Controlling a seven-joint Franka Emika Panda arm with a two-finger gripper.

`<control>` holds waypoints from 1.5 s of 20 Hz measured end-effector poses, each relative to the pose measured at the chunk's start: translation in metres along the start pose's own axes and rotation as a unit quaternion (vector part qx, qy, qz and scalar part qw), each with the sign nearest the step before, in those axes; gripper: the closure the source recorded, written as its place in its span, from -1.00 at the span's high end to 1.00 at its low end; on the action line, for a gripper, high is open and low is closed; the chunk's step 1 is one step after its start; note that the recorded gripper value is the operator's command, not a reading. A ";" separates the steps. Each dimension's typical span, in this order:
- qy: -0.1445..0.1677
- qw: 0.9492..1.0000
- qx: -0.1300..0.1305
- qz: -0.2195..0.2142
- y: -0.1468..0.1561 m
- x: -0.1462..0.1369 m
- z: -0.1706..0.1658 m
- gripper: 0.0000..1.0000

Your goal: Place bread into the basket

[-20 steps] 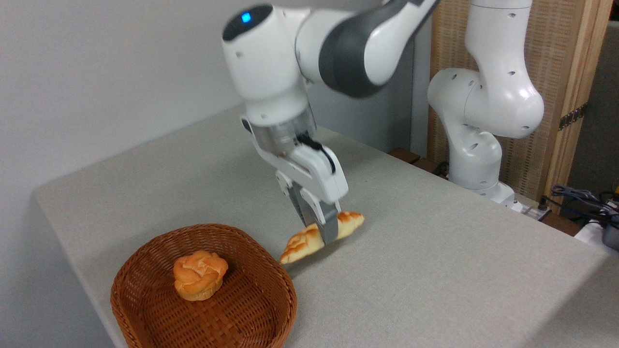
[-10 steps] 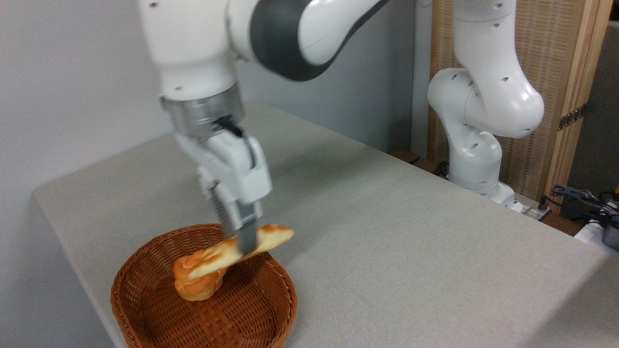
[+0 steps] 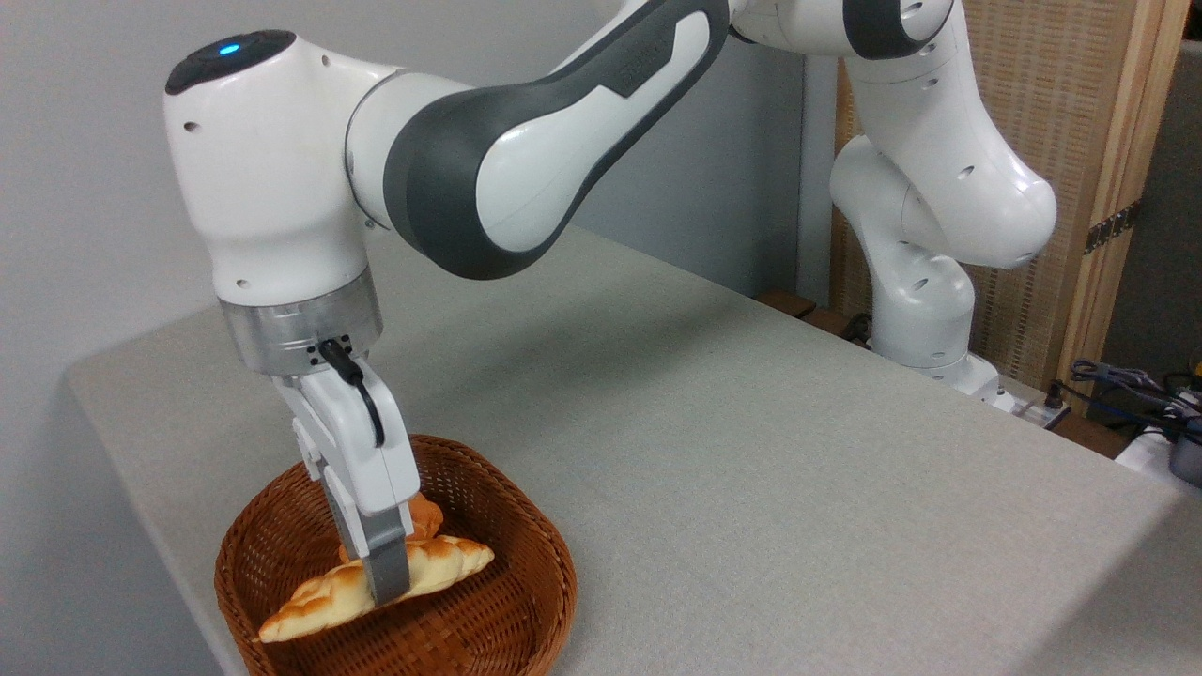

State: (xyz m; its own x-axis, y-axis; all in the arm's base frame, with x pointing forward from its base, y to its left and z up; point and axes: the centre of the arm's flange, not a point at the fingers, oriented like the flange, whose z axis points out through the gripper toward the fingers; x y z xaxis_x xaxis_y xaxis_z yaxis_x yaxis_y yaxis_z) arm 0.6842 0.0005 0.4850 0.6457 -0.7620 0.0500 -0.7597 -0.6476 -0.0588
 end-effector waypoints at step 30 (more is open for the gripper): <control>-0.039 0.998 -0.057 0.015 0.106 -0.058 -0.108 1.00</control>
State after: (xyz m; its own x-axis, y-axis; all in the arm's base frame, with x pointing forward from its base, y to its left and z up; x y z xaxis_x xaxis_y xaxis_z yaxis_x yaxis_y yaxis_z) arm 0.5575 -0.0243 0.5839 0.6230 -0.7817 -0.0271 -0.7800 -0.6235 0.0540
